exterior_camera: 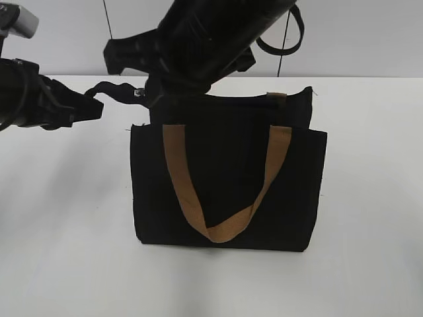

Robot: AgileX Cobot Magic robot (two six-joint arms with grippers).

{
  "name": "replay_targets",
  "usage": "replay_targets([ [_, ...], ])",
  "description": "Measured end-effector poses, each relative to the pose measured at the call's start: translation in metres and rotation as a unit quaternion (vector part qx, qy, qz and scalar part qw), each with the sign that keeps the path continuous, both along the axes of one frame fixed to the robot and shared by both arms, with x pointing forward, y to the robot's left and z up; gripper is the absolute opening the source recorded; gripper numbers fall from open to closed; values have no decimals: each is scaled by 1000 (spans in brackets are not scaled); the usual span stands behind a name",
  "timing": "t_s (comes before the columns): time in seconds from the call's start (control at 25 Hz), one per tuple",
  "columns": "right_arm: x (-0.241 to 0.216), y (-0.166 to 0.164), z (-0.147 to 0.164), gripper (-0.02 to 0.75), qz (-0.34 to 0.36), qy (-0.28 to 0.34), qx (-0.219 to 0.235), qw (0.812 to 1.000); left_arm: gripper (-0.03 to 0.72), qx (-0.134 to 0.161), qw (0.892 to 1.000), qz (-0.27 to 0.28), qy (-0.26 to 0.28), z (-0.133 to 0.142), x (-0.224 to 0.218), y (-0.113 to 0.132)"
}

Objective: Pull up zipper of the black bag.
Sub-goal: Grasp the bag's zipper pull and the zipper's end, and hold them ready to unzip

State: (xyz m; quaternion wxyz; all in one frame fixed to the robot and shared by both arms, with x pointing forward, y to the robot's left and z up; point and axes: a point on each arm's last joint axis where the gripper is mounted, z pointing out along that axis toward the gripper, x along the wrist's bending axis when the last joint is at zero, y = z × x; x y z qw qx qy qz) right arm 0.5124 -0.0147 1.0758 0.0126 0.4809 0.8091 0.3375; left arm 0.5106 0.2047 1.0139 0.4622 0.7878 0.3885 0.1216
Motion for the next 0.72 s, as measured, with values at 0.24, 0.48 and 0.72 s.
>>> replay_targets([
  [0.24,-2,-9,2,-15,8,-15,-44,999,22,-4,1000,8,6,0,0,-1],
  [0.48,-3,-22,6,-15,-2,-26,-103,994,22,-5,1000,9,8,0,0,-1],
  [0.72,-5,-34,4,-15,-6,-3,-147,989,22,-1,1000,18,6,0,1,0],
])
